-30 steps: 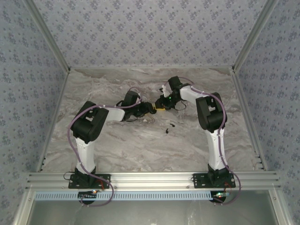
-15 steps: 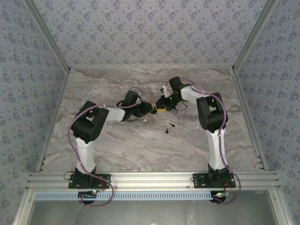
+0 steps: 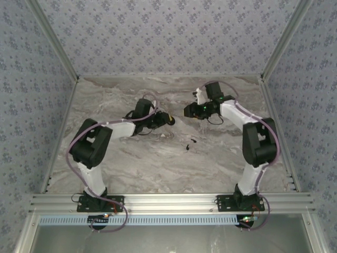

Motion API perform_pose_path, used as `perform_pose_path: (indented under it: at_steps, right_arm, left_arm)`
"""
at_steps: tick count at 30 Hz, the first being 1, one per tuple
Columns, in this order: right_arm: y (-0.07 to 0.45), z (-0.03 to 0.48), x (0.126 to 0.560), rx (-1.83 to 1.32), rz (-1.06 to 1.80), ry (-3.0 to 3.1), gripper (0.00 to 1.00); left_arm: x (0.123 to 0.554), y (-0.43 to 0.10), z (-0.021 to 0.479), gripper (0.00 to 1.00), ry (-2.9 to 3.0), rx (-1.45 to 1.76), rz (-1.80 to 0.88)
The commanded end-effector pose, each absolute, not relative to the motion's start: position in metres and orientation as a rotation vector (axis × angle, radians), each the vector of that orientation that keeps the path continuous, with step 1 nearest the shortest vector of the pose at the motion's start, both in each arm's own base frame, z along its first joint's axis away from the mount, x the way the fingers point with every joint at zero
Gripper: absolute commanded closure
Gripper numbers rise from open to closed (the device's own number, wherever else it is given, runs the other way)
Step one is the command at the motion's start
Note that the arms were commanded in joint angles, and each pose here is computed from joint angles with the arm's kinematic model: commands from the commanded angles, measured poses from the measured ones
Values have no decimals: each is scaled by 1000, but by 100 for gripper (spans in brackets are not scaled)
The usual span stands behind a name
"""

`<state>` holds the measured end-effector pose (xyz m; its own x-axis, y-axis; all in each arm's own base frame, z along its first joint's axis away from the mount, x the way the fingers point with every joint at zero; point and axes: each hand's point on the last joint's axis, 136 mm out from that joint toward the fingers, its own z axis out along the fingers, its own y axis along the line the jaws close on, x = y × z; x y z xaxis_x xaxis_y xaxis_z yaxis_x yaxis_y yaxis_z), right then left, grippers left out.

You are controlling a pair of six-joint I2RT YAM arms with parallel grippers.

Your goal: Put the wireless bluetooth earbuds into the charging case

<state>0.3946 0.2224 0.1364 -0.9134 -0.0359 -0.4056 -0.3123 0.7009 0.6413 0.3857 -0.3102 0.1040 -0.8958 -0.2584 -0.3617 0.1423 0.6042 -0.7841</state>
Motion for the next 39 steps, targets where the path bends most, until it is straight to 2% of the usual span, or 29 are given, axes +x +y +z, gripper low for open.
perform_pose_path:
  at_steps: [1,8,17,31,39]
  right_arm:
    - [217,172,391,-299,1110,2419,58]
    - [221,238,357,-427,1277,2185,53]
    - [234,306,321,-592,1428,1960,47]
    - [258,321,300,-735,1433,1939,43]
    - [267,319,298,-767,1445,1947,45]
  left_arm:
    - [376,-313,167,79,2232,107,-1295]
    - [347,-305,243,77,2038,318,-1320]
    - [314,-307,289,77,1882,533,-1413]
    - [288,-313,318,77,1760,647,-1479]
    - [277,-318,325,77,1730,699,-1486]
